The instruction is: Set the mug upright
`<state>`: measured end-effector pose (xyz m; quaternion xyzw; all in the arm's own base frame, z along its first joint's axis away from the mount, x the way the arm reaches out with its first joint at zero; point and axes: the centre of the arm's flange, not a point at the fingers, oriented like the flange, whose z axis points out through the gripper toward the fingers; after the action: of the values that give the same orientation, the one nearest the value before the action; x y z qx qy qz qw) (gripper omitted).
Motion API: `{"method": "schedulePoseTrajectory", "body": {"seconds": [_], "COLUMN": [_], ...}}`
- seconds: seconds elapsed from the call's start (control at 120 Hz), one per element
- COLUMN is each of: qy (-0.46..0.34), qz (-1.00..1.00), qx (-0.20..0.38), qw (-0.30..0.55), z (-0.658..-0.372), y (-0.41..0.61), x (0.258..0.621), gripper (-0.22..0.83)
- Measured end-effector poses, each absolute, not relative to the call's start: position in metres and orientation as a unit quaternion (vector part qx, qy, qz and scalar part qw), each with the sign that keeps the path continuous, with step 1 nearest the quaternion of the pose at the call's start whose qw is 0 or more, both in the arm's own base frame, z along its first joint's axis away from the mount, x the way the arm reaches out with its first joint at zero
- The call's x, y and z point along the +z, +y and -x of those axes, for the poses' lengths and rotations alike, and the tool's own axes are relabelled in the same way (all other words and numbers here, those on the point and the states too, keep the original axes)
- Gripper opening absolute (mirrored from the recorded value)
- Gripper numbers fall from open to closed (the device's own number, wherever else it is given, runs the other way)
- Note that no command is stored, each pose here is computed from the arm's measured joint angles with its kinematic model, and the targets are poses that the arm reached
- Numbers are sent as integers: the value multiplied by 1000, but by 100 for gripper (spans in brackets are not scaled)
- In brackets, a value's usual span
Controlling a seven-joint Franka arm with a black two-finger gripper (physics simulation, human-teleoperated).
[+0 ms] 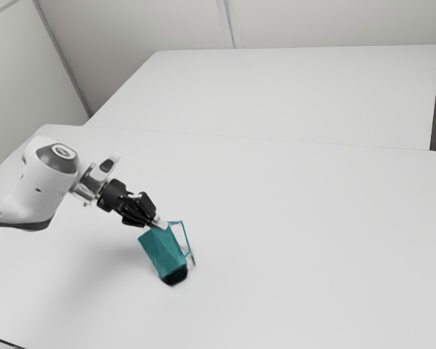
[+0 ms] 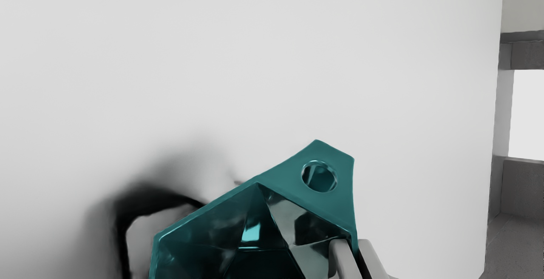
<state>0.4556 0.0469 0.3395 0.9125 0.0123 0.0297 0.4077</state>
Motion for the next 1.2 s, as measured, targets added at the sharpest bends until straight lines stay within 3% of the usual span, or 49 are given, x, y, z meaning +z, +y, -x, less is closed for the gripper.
{"method": "schedulePoseTrajectory", "body": {"seconds": [0.567,0.842,1.2], "qy": [3,-30,-84], "qz": [-918,-940,-975], "qx": [39,37,10], "qw": [394,337,204], "z": [-462,-475,-489], "y": [29,21,-4], "x": [381,412,444], "gripper": [-17,-17,-17]}}
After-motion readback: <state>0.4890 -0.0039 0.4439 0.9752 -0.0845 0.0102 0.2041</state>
